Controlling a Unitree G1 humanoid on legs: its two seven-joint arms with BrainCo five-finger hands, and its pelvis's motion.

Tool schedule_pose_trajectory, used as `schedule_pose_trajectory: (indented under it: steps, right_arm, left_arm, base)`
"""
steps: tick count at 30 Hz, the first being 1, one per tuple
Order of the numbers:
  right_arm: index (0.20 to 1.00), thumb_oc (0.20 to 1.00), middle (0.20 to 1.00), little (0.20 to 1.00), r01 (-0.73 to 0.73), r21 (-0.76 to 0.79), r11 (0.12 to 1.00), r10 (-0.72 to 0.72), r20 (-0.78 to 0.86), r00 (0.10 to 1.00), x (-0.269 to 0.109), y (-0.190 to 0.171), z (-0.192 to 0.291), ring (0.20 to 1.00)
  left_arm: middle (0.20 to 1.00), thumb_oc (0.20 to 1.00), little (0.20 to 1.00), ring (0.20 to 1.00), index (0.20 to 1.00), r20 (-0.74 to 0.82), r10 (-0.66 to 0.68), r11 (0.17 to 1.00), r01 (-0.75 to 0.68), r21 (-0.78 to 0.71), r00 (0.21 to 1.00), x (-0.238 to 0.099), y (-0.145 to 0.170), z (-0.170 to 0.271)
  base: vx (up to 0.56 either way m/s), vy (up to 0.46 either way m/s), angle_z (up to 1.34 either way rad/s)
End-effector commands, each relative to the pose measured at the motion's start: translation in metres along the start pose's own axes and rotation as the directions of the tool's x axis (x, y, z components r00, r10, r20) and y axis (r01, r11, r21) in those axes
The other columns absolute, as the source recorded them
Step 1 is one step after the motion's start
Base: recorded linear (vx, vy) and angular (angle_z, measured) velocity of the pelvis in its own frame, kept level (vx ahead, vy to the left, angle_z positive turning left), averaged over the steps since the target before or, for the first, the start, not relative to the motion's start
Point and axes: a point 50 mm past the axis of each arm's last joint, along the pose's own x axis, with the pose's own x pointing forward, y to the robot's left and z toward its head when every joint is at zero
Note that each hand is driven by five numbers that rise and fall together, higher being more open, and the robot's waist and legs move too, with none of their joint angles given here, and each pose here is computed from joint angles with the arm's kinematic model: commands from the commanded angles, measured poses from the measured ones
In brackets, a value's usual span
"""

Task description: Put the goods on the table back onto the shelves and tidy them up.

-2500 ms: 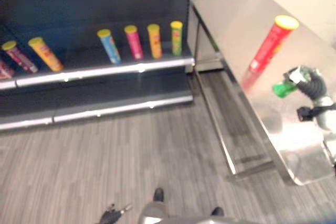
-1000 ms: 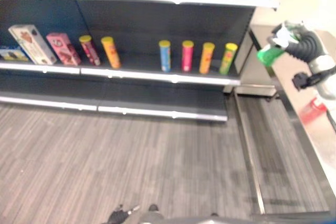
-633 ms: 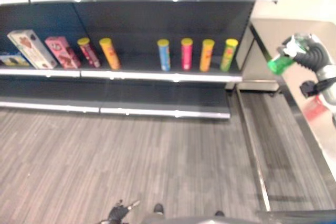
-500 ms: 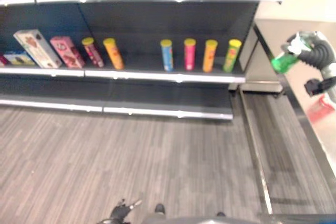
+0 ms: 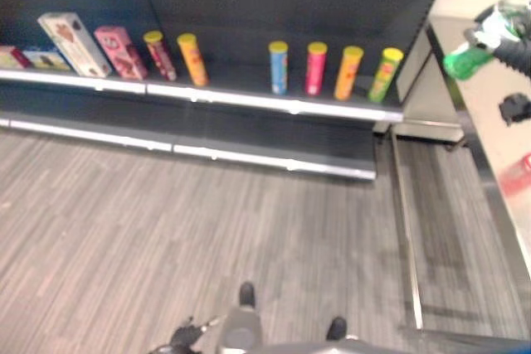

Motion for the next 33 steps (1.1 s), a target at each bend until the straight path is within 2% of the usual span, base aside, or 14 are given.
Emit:
schedule_pose_trajectory:
  steps: [1,10,17,24,29,33]
  right_arm:
    - [0.200,0.200,0.200,0.200,0.093,0.038,0.995,-0.097,0.119,0.988,0.002,-0.006,0.022,0.200]
    - [0.200,0.200,0.200,0.200,0.081,0.017,0.997,-0.082,0.082,0.993,0.000,0.000,0.016,0.200]
    - [0.200,0.200,0.200,0.200,0.124,0.028,0.992,-0.125,0.075,0.989,-0.002,-0.013,0.015,0.200]
    - [0.200,0.200,0.200,0.200,0.192,-0.053,0.980,-0.186,0.108,0.977,-0.007,-0.041,0.022,0.200]
    - [0.200,0.200,0.200,0.200,0.227,-0.010,0.974,-0.224,0.133,0.966,-0.009,-0.052,0.026,0.200]
    - [0.200,0.200,0.200,0.200,0.264,0.045,0.963,-0.268,0.167,0.949,-0.011,-0.062,0.034,0.200]
  left_arm:
    - [1.000,1.000,1.000,1.000,1.000,0.056,0.078,0.996,-0.080,0.034,0.995,-0.002,0.031,0.013]
    - [1.000,1.000,1.000,1.000,1.000,0.113,0.156,0.986,-0.161,0.041,0.981,-0.004,0.061,0.032]
    - [1.000,1.000,1.000,1.000,1.000,0.161,0.127,0.989,-0.137,0.057,0.979,-0.002,0.054,0.048]
    - [1.000,1.000,1.000,1.000,1.000,0.247,0.066,0.986,-0.101,0.134,0.967,-0.001,0.037,0.073]
    - [1.000,1.000,1.000,1.000,1.000,0.273,-0.006,0.984,-0.043,0.172,0.962,-0.003,0.028,0.078]
    - [1.000,1.000,1.000,1.000,1.000,0.255,0.018,0.988,-0.056,0.145,0.967,-0.003,0.032,0.076]
  base:
    - [0.39,0.298,-0.34]
    - [0.34,0.342,0.13]
    - [0.41,-0.015,0.09]
    - [0.47,-0.063,0.48]
    - [0.32,-0.147,0.53]
    - [0.23,-0.145,-0.33]
